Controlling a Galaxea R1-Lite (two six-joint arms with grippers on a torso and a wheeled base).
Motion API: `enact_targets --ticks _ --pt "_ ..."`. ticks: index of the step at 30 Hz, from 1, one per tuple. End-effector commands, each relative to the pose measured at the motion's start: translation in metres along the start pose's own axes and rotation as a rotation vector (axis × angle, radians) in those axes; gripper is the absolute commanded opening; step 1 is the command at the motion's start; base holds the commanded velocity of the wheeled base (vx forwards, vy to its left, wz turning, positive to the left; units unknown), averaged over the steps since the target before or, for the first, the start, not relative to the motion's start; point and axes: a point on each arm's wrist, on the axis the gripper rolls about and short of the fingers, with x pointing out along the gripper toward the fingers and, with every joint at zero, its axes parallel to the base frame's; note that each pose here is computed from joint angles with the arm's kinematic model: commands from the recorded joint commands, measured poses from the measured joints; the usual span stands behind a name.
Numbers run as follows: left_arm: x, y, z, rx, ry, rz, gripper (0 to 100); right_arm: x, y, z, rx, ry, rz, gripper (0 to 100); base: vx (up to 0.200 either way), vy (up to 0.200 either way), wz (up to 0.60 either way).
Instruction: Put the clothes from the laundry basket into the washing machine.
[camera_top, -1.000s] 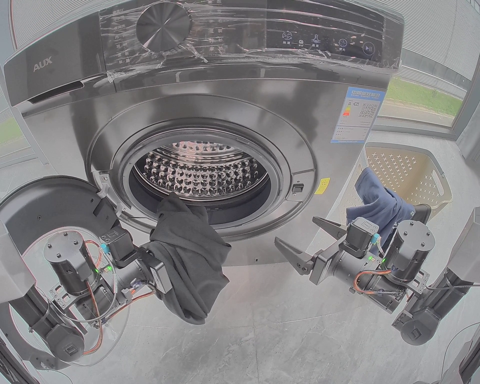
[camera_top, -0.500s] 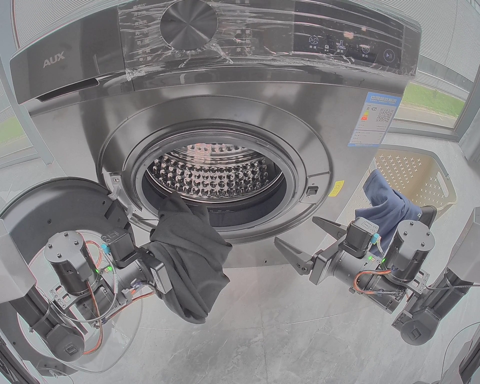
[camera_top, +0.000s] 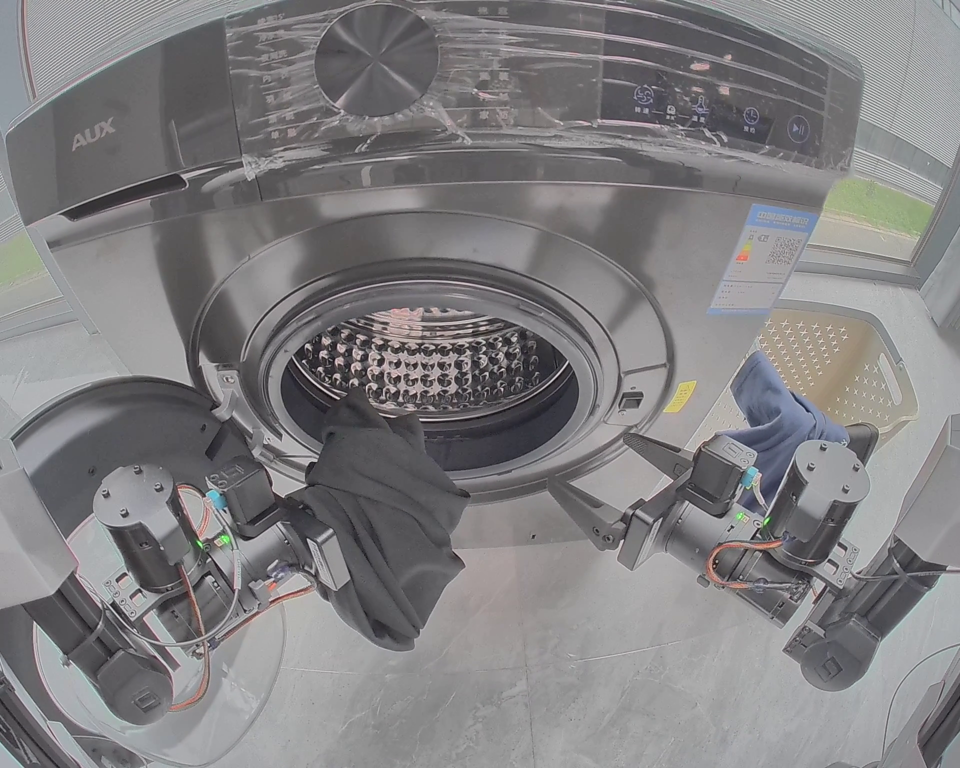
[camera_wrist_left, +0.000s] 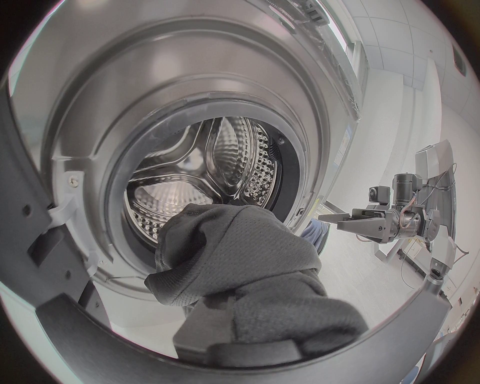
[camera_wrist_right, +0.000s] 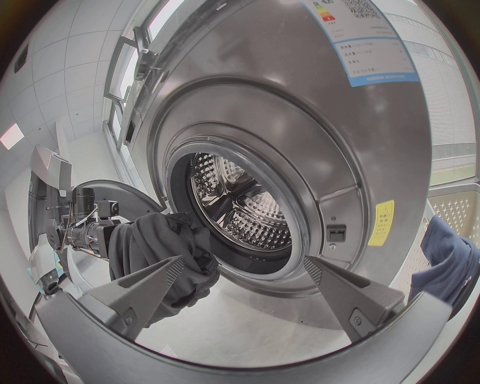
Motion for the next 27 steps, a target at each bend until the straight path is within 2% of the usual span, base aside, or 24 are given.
enact_targets --ticks 1,5,9,12,17,22,27 --pt "0.001 -0.007 -0.003 -0.001 0.012 -0.026 0 0.0 0.002 -0.001 0.001 0.003 0.006 100 0.0 0.0 0.0" --pt "0.002 -0.011 -0.005 -0.003 0.019 -0.043 0 0.0 0.002 0.0 0.001 0.001 0.006 100 0.0 0.0 0.0" --pt "0.004 -0.021 -0.005 -0.004 0.02 -0.08 0 -0.001 0.003 0.0 0.001 0.003 0.01 100 0.0 0.0 0.0" --pt "0.012 -0.026 -0.004 -0.015 0.006 -0.097 0 -0.004 0.008 0.0 0.002 0.006 0.025 100 0.0 0.0 0.0" --pt "0.054 -0.025 -0.008 -0.012 -0.043 -0.03 0 -0.007 0.009 -0.002 0.001 0.02 0.032 100 0.0 0.0 0.0" --pt "0.086 -0.024 -0.026 -0.02 -0.036 -0.022 0 -0.008 0.015 -0.003 0.002 0.025 0.05 100 0.0 0.0 0.0" --pt "0.122 -0.022 -0.032 -0.019 -0.082 -0.004 0 -0.009 0.017 -0.003 0.003 0.026 0.059 100 0.0 0.0 0.0"
